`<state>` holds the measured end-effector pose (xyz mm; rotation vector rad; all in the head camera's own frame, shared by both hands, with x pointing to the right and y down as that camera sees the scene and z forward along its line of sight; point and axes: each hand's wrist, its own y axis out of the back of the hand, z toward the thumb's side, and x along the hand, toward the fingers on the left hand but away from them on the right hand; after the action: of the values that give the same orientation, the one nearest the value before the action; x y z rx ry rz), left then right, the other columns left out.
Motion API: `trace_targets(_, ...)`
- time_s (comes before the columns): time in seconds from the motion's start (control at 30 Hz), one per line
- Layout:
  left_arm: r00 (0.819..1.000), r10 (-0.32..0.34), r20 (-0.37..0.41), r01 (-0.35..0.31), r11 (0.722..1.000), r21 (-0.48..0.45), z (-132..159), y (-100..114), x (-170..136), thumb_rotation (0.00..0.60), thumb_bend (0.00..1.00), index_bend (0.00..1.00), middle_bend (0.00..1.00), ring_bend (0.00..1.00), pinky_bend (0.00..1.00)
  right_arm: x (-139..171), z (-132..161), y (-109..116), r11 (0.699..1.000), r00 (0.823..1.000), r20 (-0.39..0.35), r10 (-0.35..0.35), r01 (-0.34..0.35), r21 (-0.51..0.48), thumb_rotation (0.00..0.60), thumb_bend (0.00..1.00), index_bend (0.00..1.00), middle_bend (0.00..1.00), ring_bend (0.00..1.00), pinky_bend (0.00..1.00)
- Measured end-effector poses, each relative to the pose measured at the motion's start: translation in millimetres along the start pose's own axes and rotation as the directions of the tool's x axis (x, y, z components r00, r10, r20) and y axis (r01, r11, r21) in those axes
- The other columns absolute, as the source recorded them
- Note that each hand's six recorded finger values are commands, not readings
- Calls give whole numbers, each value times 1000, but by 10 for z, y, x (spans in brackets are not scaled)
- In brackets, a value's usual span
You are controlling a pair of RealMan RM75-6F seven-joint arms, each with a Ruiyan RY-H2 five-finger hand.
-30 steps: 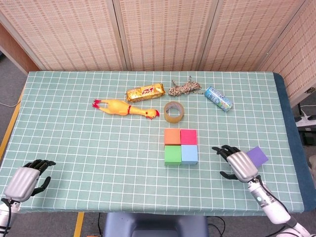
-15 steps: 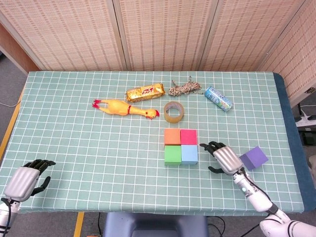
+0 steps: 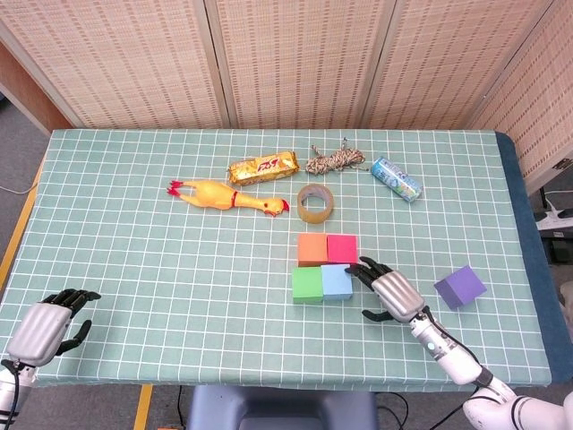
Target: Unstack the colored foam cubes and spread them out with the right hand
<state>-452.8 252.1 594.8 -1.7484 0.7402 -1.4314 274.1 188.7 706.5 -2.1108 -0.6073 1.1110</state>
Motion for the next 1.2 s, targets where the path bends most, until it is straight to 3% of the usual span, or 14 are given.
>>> trace_targets(0.53,1000,2,2,-2,1000,-1,1,5,-2,600,465,308,343,297,467,-37,89,-128,997,998,-44,52,-54,-50,600,109,129,106,0,188)
trace_targets(0.73,1000,2,4,-2,1000,-1,5,4,-4,600,464,308,343,297,467,-43,67,-105,1000,999,-42,17,-18,-19,600,109,128,106,0,188)
trace_targets(1.2,1000,-5,5,5,1000,3,15,-14,2,600,463,308,343,297,467,-153,-175,16,996,998,36,-52,49,76,600,110,117,92,0,154)
